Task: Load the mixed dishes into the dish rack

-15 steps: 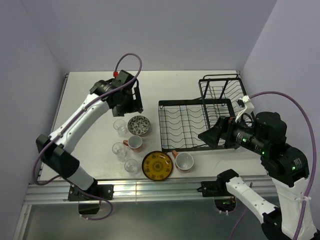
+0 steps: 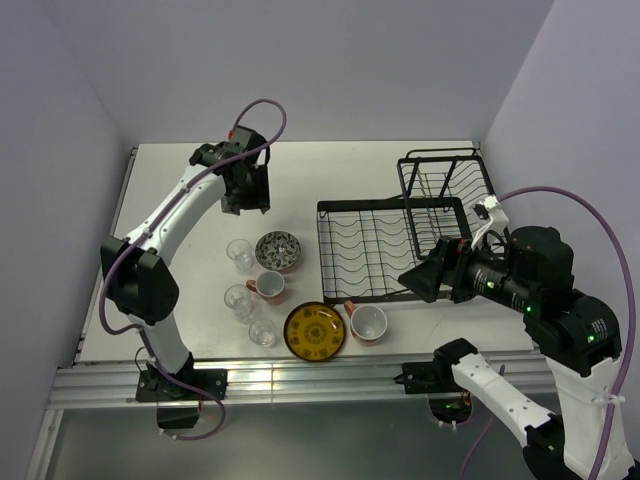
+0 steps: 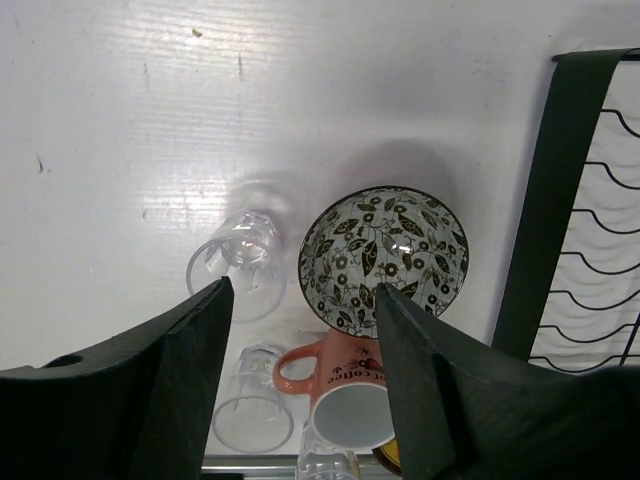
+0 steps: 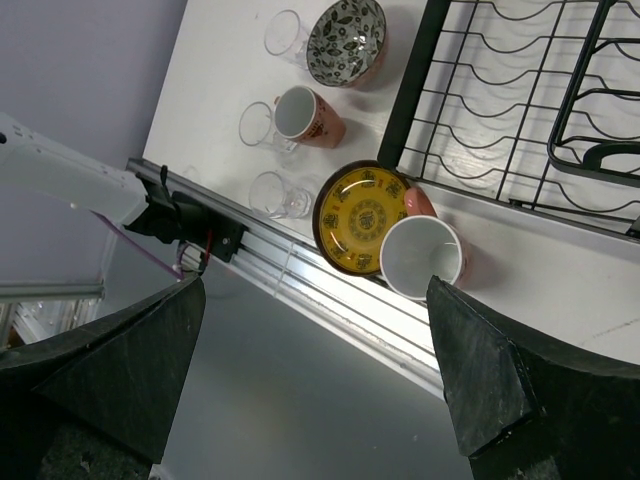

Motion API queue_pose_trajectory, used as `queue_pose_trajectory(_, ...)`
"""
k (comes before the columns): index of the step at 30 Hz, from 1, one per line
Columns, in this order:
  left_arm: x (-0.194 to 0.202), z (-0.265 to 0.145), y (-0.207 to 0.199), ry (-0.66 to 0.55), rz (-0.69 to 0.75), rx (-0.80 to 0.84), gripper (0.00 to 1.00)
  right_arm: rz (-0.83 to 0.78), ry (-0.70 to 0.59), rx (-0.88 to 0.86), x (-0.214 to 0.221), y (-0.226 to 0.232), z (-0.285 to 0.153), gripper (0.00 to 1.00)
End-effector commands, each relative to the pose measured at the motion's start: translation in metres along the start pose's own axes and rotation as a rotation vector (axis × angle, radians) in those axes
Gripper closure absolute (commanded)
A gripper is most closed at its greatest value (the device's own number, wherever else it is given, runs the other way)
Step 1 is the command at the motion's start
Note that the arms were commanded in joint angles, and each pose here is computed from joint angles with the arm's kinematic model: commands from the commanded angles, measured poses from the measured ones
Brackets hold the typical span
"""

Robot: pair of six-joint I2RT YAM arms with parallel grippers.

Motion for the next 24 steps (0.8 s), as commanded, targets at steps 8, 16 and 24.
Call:
queue_pose_trajectory(8, -0.005, 0.014, -0.018, -0.012, 0.122, 0.088, 0.55, -0.014, -0.012, -0.023, -0.005, 0.008, -0.004, 0.01)
queue_pose_trajectory(16, 0.014, 0.032, -0.024, 0.034, 0.168, 0.134, 0.47, -0.006, -0.014, -0.047, -0.004, 0.012, -0.004, 0.01)
queue_pose_trajectory(24, 0.023, 0.057, -0.026, 0.086, 0.223, 0.13, 0.44, 0.001, -0.01, -0.058, -0.006, 0.015, -0.003, 0.02)
Point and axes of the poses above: each gripper's point midway between its finger pads, its own z axis out along the fingers, its own y axis along the line the jaws close on, x = y × z, the point moved 1 cm from there along -z, back along the fingers, and after that the axes turned 13 degrees about z, right-handed, at the moved point
